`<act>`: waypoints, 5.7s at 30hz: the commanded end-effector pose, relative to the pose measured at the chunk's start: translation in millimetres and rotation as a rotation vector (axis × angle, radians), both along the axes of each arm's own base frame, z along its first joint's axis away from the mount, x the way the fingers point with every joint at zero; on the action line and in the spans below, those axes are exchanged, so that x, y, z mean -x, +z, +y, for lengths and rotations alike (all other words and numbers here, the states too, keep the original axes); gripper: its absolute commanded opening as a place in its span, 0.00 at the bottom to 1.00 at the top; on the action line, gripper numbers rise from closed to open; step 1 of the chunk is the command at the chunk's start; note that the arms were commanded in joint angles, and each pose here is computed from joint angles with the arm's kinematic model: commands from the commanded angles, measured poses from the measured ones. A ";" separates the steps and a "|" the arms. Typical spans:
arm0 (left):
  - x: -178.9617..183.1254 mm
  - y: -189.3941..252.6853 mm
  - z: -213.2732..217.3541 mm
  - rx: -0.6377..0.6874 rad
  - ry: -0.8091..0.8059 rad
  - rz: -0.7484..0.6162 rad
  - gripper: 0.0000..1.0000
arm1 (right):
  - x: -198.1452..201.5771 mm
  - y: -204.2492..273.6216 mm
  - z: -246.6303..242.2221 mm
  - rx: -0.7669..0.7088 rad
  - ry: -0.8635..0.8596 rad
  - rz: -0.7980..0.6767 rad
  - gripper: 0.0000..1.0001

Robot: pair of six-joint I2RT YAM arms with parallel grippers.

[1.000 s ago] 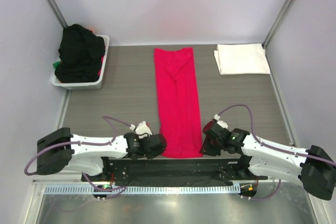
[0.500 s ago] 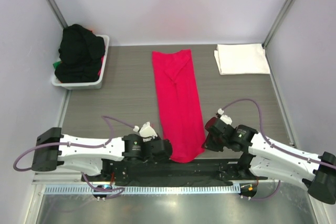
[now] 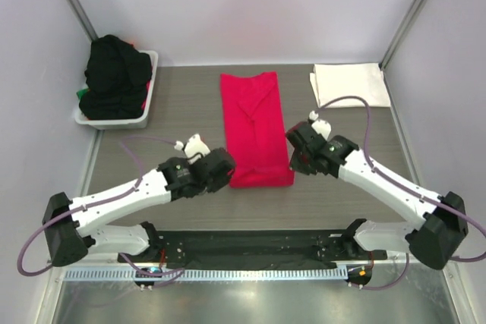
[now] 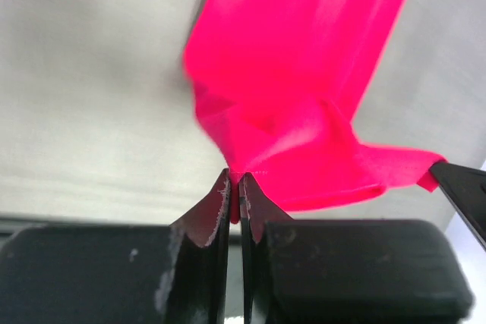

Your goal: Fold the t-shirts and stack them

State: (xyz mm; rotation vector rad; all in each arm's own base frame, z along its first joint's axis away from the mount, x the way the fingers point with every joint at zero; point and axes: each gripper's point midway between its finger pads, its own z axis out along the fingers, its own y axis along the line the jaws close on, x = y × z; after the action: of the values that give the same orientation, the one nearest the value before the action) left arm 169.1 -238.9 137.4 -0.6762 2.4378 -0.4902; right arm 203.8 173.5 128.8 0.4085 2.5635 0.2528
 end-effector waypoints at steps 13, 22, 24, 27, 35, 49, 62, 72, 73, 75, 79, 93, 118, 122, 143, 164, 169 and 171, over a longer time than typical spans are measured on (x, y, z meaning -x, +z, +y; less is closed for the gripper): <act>-158.5 15.0 13.5 -0.149 -0.071 0.029 0.09 | -173.6 39.3 0.7 0.119 0.055 -0.116 0.01; -210.1 -19.6 20.5 -0.214 -0.088 0.119 0.10 | -227.4 20.8 9.4 0.126 0.080 -0.095 0.01; -215.0 -26.2 21.9 -0.214 -0.081 0.133 0.10 | -236.2 11.8 9.5 0.131 0.087 -0.081 0.01; -222.1 -32.9 23.2 -0.203 -0.079 0.140 0.11 | -245.7 2.0 10.1 0.136 0.096 -0.067 0.01; -243.0 -57.0 23.6 -0.189 -0.071 0.178 0.14 | -268.5 -22.1 7.8 0.150 0.098 -0.038 0.01; -290.0 7.5 47.6 -0.203 -0.092 0.109 0.79 | -307.4 22.8 -1.0 0.135 0.084 -0.097 0.85; -187.8 -27.2 -24.7 0.054 -0.307 0.051 0.74 | -173.7 -37.7 5.7 -0.077 0.171 0.013 0.73; -149.4 -81.8 -31.5 0.068 -0.279 0.130 0.68 | -122.7 -89.2 -15.0 -0.105 0.159 0.112 0.72; -144.6 -87.4 -29.4 0.069 -0.270 0.144 0.67 | -123.0 -91.6 -15.1 -0.110 0.157 0.110 0.70; -140.9 -91.7 -29.8 0.073 -0.263 0.147 0.64 | -115.4 -101.1 -16.8 -0.115 0.153 0.138 0.68; -130.5 -103.4 -30.0 0.081 -0.248 0.150 0.61 | -107.3 -107.3 -19.3 -0.129 0.146 0.143 0.62; -105.0 -118.7 -14.7 0.094 -0.152 0.166 0.43 | -95.7 -113.8 -19.7 -0.151 0.144 0.162 0.42; -94.7 -137.0 -3.6 0.046 -0.110 0.197 0.01 | -74.0 -124.2 -20.6 -0.195 0.114 0.186 0.28; -94.7 -135.5 -4.3 0.047 -0.113 0.193 0.00 | -77.3 -126.0 -20.4 -0.189 0.116 0.183 0.20; 31.2 -19.2 -4.9 0.018 -0.203 0.157 0.00 | 28.3 17.3 -25.1 -0.360 0.105 0.040 0.01; -44.6 45.1 9.8 0.016 -0.135 0.090 0.03 | -48.5 103.1 -58.5 -0.037 0.009 -0.143 0.01; -80.8 24.7 19.7 0.035 -0.109 0.149 0.03 | -92.1 96.4 -51.2 0.012 0.018 -0.117 0.01; -97.8 14.6 22.3 0.042 -0.097 0.176 0.03 | -109.0 86.9 -47.4 0.030 0.025 -0.094 0.01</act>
State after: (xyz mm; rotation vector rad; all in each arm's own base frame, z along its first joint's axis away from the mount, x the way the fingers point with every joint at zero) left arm 254.7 -231.2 168.4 -0.6835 2.5823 -0.5965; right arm 276.4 145.6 204.0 0.3605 2.5684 0.3730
